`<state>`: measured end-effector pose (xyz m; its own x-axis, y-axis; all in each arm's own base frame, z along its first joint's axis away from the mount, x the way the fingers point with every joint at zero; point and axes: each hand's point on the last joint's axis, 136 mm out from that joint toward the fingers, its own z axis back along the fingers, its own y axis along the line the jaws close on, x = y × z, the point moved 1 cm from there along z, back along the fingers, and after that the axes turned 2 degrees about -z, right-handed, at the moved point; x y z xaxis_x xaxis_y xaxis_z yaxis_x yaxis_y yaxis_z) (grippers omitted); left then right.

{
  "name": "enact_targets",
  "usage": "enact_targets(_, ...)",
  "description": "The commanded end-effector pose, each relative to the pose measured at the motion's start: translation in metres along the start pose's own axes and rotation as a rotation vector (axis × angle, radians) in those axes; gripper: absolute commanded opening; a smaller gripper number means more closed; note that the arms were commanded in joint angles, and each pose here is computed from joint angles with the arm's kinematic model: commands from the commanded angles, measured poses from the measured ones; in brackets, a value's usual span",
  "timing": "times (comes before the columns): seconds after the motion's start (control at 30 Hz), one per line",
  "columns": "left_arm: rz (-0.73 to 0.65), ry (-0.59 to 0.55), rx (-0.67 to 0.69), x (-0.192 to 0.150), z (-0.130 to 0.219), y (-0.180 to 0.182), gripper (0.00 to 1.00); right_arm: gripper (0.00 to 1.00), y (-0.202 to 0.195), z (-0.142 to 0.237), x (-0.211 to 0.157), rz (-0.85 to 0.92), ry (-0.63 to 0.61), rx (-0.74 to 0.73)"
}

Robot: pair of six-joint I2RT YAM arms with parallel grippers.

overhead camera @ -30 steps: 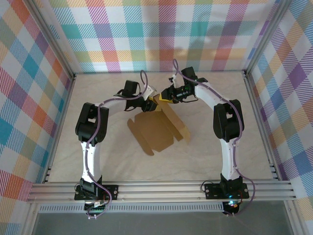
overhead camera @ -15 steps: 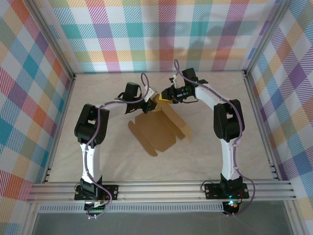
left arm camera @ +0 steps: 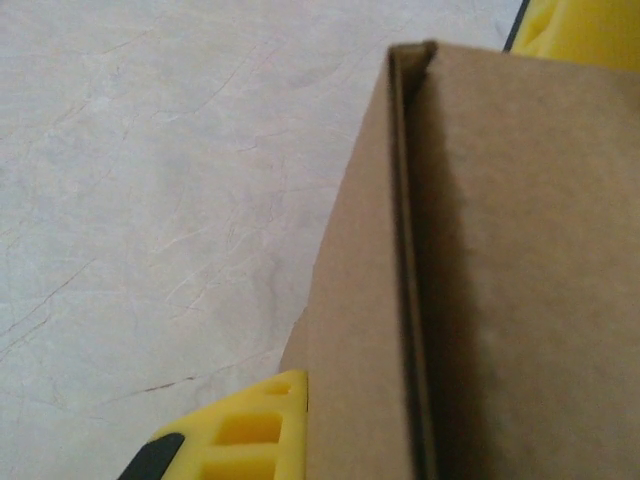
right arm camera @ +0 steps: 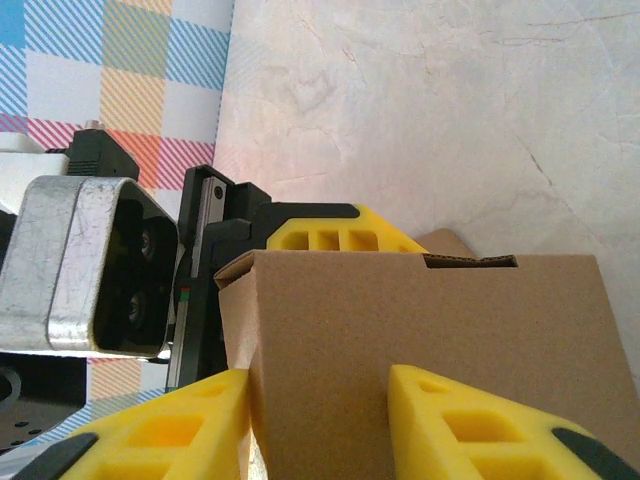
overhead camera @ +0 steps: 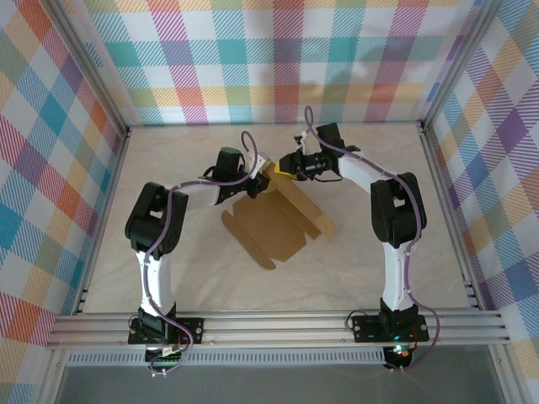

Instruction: Fold the paper box

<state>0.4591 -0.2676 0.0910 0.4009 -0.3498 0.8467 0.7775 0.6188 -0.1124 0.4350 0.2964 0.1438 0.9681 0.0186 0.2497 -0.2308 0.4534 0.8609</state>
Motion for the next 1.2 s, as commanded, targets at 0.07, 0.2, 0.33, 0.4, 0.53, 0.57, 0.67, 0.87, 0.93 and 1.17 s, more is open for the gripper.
enact_targets(0.07, 0.076, -0.019, 0.051, 0.001, 0.003, 0.002, 0.06, 0.38, -0.007, -0.015, -0.033, -0.136, 0.079, -0.018)
enact_targets(0.2, 0.074, -0.003, 0.058, -0.005, -0.002, 0.0, 0.19, 0.39, -0.005, -0.016, -0.032, -0.141, 0.08, -0.005)
enact_targets(0.33, 0.074, 0.001, 0.061, -0.007, -0.004, 0.001, 0.21, 0.39, -0.004, -0.016, -0.031, -0.142, 0.081, 0.002)
enact_targets(0.4, 0.074, 0.0, 0.059, -0.007, -0.004, 0.0, 0.22, 0.39, -0.004, -0.016, -0.031, -0.142, 0.083, 0.004)
enact_targets(0.53, 0.065, 0.0, 0.038, -0.008, -0.003, -0.003, 0.28, 0.38, -0.004, -0.018, -0.031, -0.148, 0.092, 0.023)
enact_targets(0.57, 0.061, 0.0, 0.031, -0.008, -0.003, -0.005, 0.28, 0.39, -0.004, -0.018, -0.031, -0.15, 0.095, 0.024)
enact_targets(0.67, 0.056, 0.002, 0.011, -0.009, -0.001, -0.009, 0.24, 0.39, -0.005, -0.018, -0.029, -0.152, 0.093, 0.025)
enact_targets(0.87, 0.047, 0.001, -0.021, -0.009, 0.001, -0.015, 0.11, 0.41, -0.005, -0.011, -0.023, -0.153, 0.072, 0.019)
enact_targets(0.93, 0.05, 0.003, -0.028, -0.01, 0.0, -0.016, 0.06, 0.44, -0.004, -0.008, -0.022, -0.148, 0.062, 0.017)
enact_targets(1.17, 0.088, -0.013, -0.061, -0.005, 0.004, -0.019, 0.02, 0.51, -0.002, 0.001, -0.016, -0.141, 0.02, 0.02)
